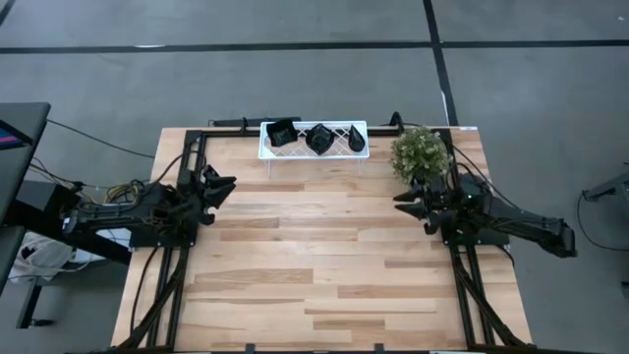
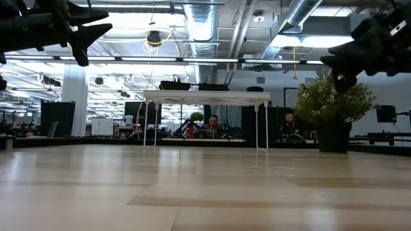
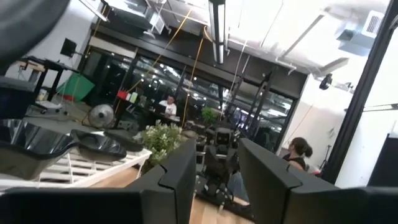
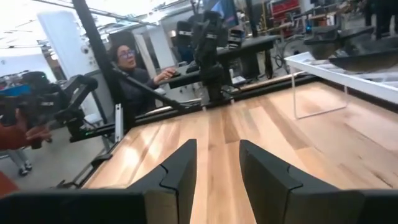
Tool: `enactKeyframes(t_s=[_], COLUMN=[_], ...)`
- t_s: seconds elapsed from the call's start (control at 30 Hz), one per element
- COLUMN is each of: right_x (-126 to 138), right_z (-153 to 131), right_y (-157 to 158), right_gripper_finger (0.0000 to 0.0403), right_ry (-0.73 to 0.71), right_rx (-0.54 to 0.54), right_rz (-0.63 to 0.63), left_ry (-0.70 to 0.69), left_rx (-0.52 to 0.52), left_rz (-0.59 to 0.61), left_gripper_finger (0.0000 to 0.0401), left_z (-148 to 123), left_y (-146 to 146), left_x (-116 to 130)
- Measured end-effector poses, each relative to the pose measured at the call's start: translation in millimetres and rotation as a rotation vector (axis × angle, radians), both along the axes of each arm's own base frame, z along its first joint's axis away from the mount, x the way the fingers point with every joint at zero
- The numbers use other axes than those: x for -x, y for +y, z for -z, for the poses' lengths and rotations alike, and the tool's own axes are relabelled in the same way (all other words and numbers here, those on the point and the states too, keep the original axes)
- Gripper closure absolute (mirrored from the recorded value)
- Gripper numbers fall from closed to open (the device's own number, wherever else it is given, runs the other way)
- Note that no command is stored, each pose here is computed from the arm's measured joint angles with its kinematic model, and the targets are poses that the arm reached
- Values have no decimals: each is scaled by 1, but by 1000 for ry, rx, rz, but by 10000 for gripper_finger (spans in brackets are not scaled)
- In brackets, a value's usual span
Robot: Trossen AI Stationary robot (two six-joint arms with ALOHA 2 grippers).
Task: Pick & Place Mini shaped plates
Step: Return to Home Position
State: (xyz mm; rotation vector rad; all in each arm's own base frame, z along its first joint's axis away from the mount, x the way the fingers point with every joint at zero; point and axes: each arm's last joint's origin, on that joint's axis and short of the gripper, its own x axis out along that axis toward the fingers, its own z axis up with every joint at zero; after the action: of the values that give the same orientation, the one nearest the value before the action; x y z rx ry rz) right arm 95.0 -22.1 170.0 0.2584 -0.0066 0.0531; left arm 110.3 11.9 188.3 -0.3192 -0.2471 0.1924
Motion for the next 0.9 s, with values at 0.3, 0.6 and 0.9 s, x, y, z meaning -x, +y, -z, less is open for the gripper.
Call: enactKeyframes(t_s=[0.3,0.6,0.9], right_x=[-1,-1,-1], right_z=[1,1,0], right_y=[1,2,2], right_gripper_finger=[286,286,286], right_ry=[7,8,7], right_rx=[-2,-2,-2], right_rz=[8,-4,-3], left_ry=[72,99,90], left_rx=[20,24,24], left_rz=[2,3,3], left_gripper_finger=[279,279,279], left_z=[7,10,9], left_y=[0,1,1], left_x=[-6,-8,-8])
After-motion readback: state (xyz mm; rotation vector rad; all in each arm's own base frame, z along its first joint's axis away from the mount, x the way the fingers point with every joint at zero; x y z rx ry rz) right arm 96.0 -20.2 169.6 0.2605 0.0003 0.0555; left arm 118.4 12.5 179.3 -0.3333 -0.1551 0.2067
